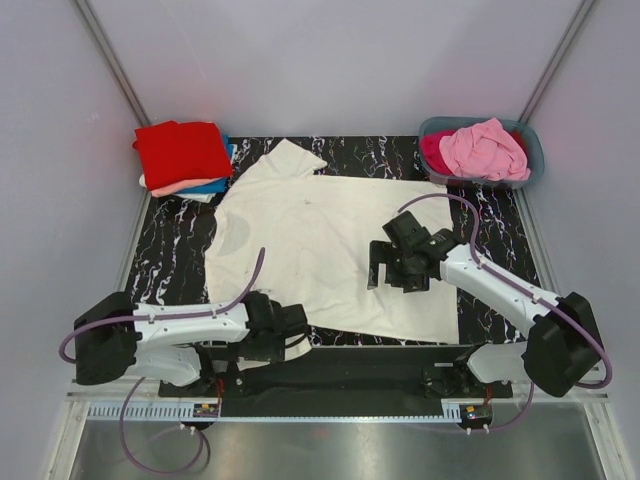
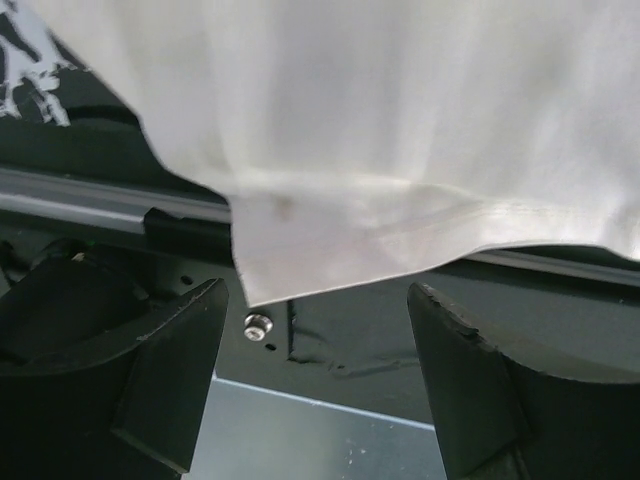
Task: Fold and stack the t-shirts
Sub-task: Fold the tshirt
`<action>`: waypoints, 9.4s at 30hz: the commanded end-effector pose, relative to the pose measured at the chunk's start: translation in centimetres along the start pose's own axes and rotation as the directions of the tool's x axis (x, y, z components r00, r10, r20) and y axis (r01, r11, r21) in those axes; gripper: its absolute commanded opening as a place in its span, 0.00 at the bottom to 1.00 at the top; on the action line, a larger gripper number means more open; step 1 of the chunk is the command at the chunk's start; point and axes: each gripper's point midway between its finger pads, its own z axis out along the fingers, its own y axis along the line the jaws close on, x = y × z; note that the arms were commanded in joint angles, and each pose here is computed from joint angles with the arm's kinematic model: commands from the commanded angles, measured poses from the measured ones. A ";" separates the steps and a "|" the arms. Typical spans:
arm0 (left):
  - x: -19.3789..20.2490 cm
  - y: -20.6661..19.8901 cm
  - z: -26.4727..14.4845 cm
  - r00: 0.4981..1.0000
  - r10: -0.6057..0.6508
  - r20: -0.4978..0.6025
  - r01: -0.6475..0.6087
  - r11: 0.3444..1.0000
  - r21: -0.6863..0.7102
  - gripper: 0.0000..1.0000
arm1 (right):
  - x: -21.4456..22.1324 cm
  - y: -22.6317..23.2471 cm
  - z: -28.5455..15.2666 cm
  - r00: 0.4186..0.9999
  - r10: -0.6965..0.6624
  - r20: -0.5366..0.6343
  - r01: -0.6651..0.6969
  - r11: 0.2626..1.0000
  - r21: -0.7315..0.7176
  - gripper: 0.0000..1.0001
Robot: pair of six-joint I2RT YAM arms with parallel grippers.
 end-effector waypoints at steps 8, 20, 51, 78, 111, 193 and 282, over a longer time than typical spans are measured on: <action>1.7 -2.0 3.5 0.998 0.022 -0.054 -0.018 0.997 0.069 0.68 | 0.5 -1.1 -0.3 0.999 -0.036 0.009 0.035 0.999 0.028 1.00; 1.2 -1.6 3.3 1.000 -0.004 -0.005 0.004 0.993 0.120 0.19 | 0.7 -1.8 0.1 1.000 -0.017 0.014 0.016 0.998 0.063 0.99; -0.5 -3.1 2.4 0.991 -0.097 0.090 0.067 0.954 0.291 0.00 | 9.1 -10.7 0.2 0.438 0.899 0.011 -0.898 0.437 0.041 0.94; -0.5 -3.9 2.7 0.992 -0.083 0.091 0.048 0.942 0.332 0.00 | 6.9 -13.0 1.0 0.569 0.814 0.119 -0.822 0.557 0.118 0.03; -13.9 -1.0 -10.3 0.953 -0.026 0.301 -0.075 0.945 0.319 0.00 | -2.0 -10.3 -4.5 0.675 0.695 0.249 -0.691 0.713 -0.118 0.00; -41.2 3.0 -7.3 0.902 0.016 0.430 -0.011 1.000 -0.015 0.79 | -17.3 -17.8 4.1 0.724 0.625 0.292 -0.682 0.712 0.166 1.00; -12.8 9.4 -3.3 0.626 -0.778 0.057 0.678 0.579 0.452 0.31 | 0.6 -21.0 -2.3 0.457 0.825 0.333 -0.890 0.423 0.172 0.82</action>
